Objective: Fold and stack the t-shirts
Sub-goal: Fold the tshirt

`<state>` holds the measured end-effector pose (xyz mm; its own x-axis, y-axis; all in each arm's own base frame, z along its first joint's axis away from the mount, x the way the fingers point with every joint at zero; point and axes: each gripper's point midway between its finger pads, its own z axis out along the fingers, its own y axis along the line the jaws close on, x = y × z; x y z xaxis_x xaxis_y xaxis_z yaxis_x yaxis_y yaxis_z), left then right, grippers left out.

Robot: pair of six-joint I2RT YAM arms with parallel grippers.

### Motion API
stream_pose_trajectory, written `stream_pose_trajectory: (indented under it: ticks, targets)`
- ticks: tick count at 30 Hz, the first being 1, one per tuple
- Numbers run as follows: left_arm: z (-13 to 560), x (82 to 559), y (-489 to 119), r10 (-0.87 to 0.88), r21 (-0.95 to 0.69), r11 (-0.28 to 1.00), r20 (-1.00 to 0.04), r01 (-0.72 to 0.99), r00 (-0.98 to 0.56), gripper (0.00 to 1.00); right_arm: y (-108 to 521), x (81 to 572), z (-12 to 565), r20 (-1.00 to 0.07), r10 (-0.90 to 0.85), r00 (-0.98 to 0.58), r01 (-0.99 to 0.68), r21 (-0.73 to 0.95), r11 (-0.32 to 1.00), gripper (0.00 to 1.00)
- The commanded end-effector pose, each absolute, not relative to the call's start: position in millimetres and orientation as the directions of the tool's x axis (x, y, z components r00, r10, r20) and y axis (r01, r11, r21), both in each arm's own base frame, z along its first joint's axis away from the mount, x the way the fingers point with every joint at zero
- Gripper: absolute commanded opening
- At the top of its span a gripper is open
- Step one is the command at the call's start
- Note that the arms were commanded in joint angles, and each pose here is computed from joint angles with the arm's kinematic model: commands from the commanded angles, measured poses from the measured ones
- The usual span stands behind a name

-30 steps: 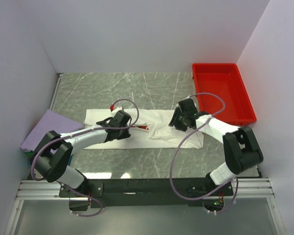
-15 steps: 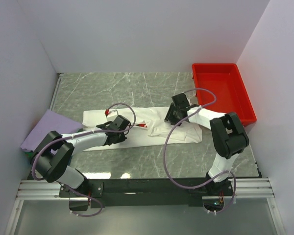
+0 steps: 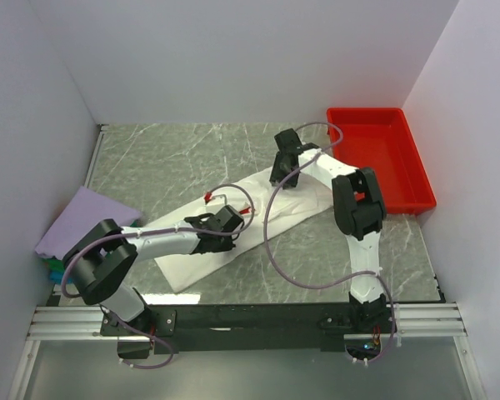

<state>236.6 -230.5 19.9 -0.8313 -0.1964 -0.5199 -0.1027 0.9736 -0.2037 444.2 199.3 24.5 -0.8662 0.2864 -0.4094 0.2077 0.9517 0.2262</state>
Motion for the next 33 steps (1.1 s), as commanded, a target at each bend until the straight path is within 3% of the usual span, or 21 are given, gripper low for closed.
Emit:
stream_pose_trajectory:
  ticks: [1, 10, 17, 24, 33]
  targets:
    - [6, 206, -265, -0.147, -0.256, 0.966, -0.406, -0.043, -0.902, 0.17, 201, 444, 15, -0.355, 0.200, -0.913, 0.153, 0.155, 0.976, 0.50]
    - [12, 202, -328, -0.131, -0.369, 0.929, -0.373, 0.017, -0.918, 0.15, 237, 468, 14, -0.335, 0.070, -0.940, 0.009, 0.178, 0.984, 0.49]
    - [22, 206, -358, -0.116, -0.418, 0.906, -0.376, 0.057, -0.919, 0.14, 283, 481, 21, -0.377, -0.063, -0.924, -0.158, 0.227, 0.961, 0.50]
    - [35, 213, -385, -0.109, -0.498, 0.861, -0.387, 0.108, -0.916, 0.14, 281, 493, 29, -0.432, -0.116, -0.894, -0.214, 0.184, 0.959, 0.51]
    - [89, 225, -369, -0.116, -0.509, 0.843, -0.491, 0.176, -0.864, 0.13, 257, 504, 133, -0.585, 0.008, -0.811, -0.168, 0.247, 0.954, 0.54]
